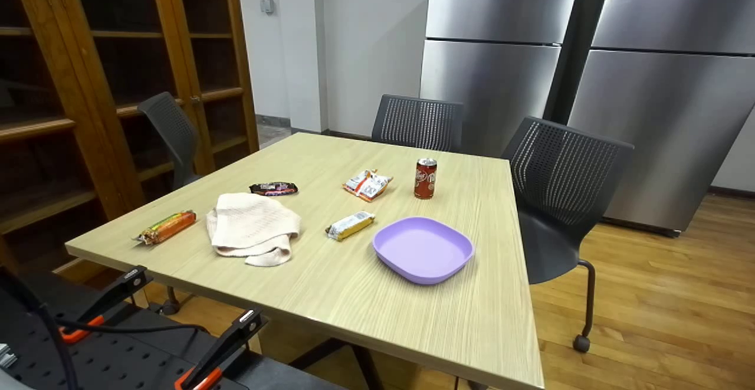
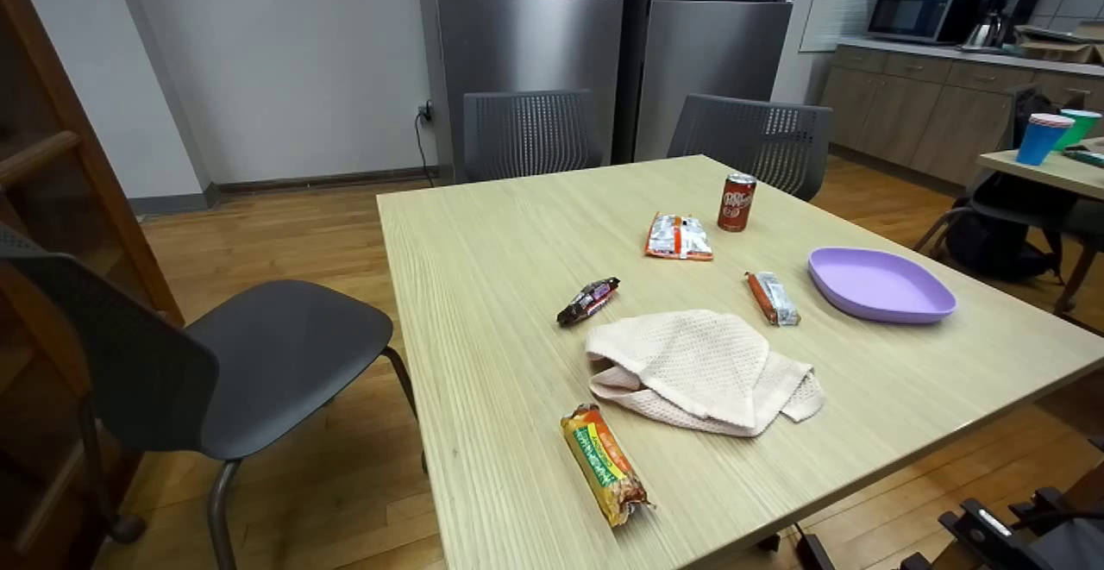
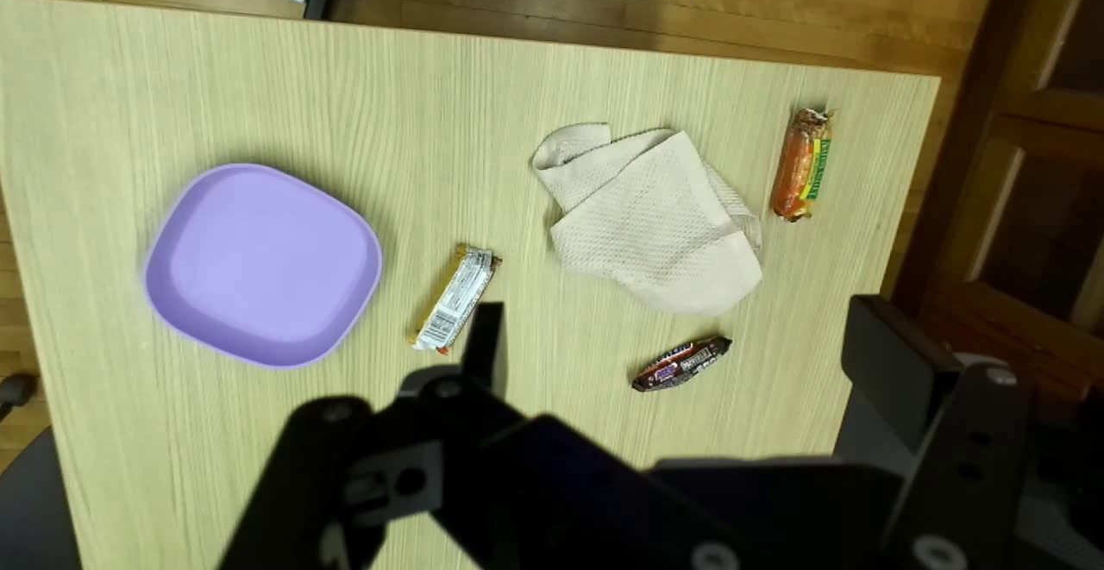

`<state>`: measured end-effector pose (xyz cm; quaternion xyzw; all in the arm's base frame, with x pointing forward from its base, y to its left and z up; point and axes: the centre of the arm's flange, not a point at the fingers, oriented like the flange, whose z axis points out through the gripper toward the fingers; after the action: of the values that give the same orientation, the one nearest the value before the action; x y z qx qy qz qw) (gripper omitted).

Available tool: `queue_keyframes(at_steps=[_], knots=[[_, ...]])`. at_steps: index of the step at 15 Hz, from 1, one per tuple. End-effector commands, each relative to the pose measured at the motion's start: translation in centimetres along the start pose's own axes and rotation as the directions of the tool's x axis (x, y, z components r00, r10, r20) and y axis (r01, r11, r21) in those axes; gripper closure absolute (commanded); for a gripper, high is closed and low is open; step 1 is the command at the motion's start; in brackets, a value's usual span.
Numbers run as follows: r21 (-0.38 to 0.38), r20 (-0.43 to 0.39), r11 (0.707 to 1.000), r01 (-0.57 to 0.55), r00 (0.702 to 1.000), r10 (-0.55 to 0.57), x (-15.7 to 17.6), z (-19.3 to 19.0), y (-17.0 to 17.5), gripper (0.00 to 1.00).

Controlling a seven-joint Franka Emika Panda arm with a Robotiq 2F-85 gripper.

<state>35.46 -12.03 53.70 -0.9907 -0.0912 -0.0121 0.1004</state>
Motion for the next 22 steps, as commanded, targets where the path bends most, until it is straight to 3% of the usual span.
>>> queue_keyframes(at_steps=[1,14,22], knots=[[0.026,0.014,0.999,0.023,1.0,-0.023,3.3,1.4,-0.5,0.0],[0.05,-0.048,0.998,-0.047,0.998,0.05,14.4,8.5,-1.4,0.0],[0.085,-0.147,0.98,-0.182,0.97,0.193,19.2,13.2,-5.8,0.0]])
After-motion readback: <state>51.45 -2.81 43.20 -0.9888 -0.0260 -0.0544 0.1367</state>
